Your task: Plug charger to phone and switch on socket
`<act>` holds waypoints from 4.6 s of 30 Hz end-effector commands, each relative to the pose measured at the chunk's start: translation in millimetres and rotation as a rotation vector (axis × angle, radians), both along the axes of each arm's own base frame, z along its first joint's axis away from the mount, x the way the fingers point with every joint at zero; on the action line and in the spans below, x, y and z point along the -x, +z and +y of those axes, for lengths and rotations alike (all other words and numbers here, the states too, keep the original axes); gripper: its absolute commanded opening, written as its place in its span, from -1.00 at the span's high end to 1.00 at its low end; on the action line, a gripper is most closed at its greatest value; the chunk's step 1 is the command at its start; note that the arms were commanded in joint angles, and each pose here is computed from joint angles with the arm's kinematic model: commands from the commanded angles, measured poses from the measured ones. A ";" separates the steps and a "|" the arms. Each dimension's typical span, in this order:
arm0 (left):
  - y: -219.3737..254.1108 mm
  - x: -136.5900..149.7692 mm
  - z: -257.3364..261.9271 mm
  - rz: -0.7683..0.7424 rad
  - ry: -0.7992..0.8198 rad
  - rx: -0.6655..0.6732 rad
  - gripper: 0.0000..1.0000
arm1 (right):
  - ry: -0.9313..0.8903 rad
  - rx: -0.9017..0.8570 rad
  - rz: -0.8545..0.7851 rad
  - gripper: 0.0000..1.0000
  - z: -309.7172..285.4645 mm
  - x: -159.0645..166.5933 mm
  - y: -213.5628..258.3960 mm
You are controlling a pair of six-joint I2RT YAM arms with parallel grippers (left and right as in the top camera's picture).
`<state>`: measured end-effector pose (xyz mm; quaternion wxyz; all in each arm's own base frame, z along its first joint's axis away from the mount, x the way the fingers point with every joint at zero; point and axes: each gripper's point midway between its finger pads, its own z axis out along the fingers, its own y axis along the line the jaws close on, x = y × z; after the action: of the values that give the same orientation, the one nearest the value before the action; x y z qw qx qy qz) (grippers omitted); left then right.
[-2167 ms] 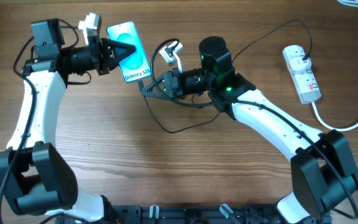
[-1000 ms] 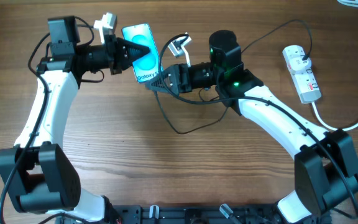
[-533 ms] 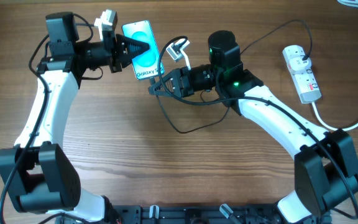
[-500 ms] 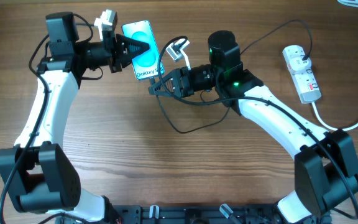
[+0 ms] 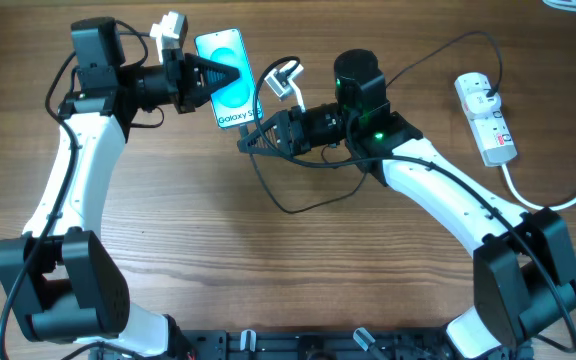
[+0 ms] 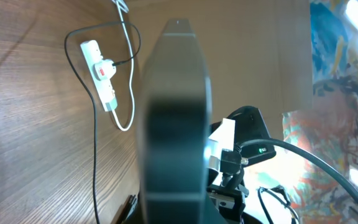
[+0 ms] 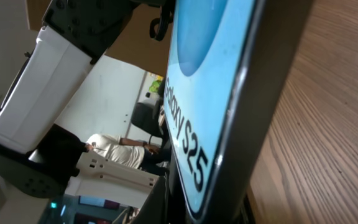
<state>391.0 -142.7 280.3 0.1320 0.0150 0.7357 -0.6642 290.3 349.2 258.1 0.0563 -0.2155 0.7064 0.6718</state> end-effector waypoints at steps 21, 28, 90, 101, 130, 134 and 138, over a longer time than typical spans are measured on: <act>17.5 22.0 -11.5 -0.067 -0.117 0.066 0.92 | -0.179 -0.070 -0.193 -0.99 -21.2 -47.4 32.2; 17.4 24.6 -17.2 -0.092 -0.134 0.064 0.92 | -0.096 -0.096 -0.233 -0.76 -37.4 -40.0 33.9; -75.5 -28.3 17.0 0.040 0.282 -0.436 -1.00 | -0.321 0.264 -0.029 0.91 -49.0 -60.3 -56.7; -151.6 -7.0 77.2 0.255 0.483 -0.979 -1.00 | -0.460 0.703 0.076 0.91 -89.8 -70.1 -186.3; -153.6 -4.7 67.8 0.237 0.466 -1.014 -1.00 | -0.383 0.787 0.174 0.31 -79.4 -54.2 -255.0; -153.6 -4.7 67.8 0.237 0.466 -1.014 -0.99 | -0.397 0.773 0.223 0.26 -77.0 -53.5 -252.9; -153.7 -4.6 67.8 0.238 0.466 -1.014 -1.00 | -0.398 0.772 0.222 0.21 -76.8 -53.9 -252.8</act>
<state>396.5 -75.3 122.6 0.1593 -0.1723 0.9544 -0.1847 348.6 269.8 9.9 0.0360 -0.0119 0.9363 0.3490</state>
